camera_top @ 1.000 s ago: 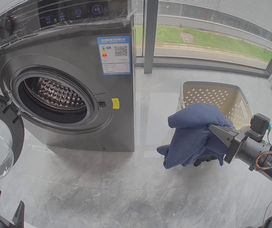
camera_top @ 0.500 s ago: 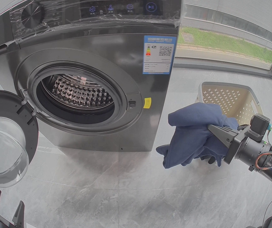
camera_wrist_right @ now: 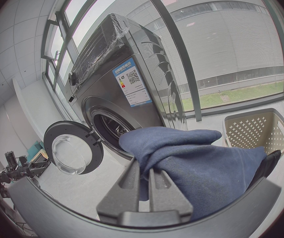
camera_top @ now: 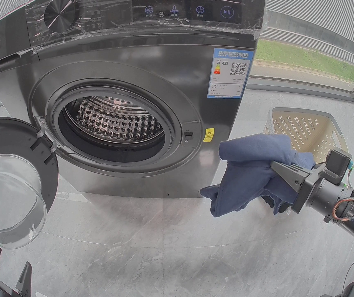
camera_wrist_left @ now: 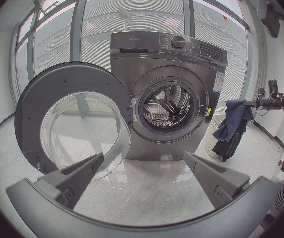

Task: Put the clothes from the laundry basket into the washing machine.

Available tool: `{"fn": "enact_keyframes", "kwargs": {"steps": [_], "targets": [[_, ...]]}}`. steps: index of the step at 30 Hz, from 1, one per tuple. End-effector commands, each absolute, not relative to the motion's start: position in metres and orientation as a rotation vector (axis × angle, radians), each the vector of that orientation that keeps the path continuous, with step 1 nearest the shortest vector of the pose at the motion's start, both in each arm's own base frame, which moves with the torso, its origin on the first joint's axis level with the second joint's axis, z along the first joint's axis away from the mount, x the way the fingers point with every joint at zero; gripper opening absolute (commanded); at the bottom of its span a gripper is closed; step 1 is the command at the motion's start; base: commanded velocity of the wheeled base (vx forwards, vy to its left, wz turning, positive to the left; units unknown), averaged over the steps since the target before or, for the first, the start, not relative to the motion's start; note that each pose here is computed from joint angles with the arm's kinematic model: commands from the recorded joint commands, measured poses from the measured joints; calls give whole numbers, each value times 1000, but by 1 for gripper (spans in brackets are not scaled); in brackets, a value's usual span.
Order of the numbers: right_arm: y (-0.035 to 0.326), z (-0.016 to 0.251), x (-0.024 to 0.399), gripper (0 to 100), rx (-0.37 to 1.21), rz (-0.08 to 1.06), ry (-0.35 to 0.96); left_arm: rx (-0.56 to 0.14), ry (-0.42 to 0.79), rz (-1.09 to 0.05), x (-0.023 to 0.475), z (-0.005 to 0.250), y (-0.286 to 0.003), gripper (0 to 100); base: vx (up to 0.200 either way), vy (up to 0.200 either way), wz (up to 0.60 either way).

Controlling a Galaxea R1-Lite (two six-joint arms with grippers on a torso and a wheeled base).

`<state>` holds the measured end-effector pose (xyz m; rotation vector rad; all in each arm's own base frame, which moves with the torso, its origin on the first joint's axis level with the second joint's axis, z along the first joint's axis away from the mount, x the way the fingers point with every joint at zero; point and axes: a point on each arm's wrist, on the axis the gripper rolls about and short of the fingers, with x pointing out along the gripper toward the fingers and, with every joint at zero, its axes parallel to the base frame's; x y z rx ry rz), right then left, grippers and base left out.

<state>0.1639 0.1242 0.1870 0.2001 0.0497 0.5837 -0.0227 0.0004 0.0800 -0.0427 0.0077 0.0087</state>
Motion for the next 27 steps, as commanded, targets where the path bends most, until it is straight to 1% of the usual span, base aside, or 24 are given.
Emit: {"fn": "enact_keyframes", "kwargs": {"steps": [1,3,12,27], "targets": [[124,187,164,0,199,585,52,-43,7,9,-23,76,0,100,-200,0,0],[124,187,164,0,199,585,52,-43,7,9,-23,76,0,100,-200,0,0],[124,186,164,0,198,584,55,-44,7,9,-23,76,0,100,0,0,0],[124,186,164,0,197,585,53,-44,7,9,-23,76,0,100,0,200,0]]}}
